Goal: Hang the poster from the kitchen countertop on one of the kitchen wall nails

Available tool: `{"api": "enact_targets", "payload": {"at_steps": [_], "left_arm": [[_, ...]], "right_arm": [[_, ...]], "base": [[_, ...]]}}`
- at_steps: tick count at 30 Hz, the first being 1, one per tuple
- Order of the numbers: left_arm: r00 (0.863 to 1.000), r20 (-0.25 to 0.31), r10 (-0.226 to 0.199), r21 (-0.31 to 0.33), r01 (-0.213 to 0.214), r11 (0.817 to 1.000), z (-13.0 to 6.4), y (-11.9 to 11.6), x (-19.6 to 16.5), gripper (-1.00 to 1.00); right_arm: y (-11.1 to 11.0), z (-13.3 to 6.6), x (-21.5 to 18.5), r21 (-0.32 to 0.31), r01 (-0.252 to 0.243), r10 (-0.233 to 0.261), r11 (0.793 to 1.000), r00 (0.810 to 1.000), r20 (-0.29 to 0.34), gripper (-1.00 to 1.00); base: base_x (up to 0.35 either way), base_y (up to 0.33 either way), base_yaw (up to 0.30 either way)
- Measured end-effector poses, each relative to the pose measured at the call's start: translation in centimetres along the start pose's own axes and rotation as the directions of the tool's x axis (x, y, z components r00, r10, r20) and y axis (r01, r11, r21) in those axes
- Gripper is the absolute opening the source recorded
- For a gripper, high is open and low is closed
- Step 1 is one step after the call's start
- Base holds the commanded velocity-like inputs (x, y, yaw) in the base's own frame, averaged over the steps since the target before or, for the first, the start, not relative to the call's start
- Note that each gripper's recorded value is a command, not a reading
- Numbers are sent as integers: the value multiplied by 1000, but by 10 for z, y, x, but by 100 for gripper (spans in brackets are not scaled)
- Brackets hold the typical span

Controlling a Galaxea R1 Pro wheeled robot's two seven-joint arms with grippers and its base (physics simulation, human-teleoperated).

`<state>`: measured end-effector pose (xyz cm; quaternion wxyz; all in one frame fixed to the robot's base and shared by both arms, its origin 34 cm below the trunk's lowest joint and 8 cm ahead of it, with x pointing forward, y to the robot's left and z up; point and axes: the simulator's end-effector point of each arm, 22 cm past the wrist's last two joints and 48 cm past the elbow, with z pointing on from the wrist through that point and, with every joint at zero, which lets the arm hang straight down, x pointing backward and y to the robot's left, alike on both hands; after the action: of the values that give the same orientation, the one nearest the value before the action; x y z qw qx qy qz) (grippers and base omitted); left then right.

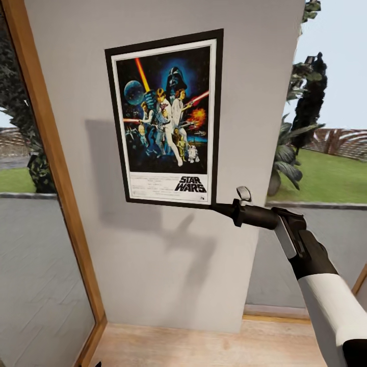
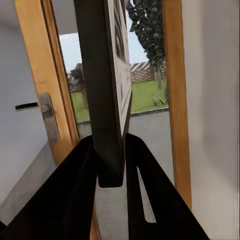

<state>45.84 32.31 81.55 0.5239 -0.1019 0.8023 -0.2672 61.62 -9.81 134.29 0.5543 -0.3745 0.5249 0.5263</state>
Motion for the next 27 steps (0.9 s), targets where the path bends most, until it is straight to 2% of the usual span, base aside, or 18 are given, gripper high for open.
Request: {"api": "enact_targets", "payload": {"at_steps": [13,27], "left_arm": [[1000,0,0,0,0,1000,0,0,0,100],[1000,0,0,0,0,1000,0,0,0,100]], "right_arm": [[0,0,0,0,0,0,1000,1000,0,-100],[1,1,-2,-7,-3,3,1000,1000,12,-100]], "base": [[311,0,0],[33,0,0]]}}
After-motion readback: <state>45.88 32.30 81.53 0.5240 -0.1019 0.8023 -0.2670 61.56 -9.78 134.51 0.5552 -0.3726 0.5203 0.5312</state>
